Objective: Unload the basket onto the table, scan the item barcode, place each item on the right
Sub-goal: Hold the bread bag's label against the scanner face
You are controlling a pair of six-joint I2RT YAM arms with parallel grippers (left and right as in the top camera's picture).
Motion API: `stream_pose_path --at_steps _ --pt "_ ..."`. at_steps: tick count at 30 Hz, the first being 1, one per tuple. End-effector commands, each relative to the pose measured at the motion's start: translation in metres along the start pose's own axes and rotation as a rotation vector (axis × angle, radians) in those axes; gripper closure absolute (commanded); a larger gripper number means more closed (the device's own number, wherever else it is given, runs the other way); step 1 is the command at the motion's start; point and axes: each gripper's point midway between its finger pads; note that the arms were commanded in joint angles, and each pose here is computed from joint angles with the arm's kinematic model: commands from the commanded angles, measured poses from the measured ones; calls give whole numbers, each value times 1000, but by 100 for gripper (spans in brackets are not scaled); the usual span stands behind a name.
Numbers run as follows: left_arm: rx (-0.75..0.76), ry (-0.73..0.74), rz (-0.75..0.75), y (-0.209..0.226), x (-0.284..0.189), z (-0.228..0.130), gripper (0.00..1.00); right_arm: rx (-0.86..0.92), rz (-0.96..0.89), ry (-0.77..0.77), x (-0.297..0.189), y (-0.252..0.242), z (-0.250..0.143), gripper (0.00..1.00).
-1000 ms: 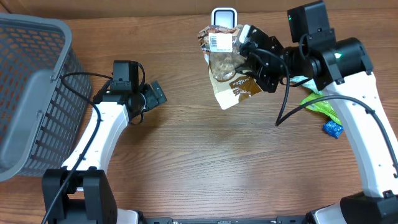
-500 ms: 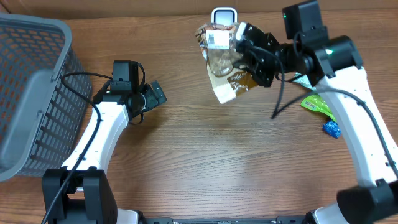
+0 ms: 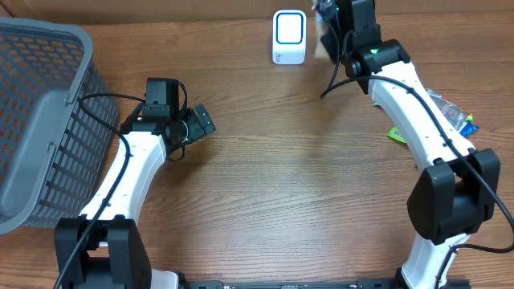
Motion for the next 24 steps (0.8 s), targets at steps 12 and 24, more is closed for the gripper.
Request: stream_pose_path --at_steps 12,24 --pt "2 -29 -3 -5 -6 8 0 -552 -517 91 59 5 -3 96" --pt "2 -29 -3 -5 -6 8 0 -628 -525 71 81 29 -10 96"
Point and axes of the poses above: each gripper's point midway between its finger pads, its own x axis out along the fingers, its own y axis along the line the jaws close on, z = x × y, and after that the axes turned 4 degrees about x, right-handed
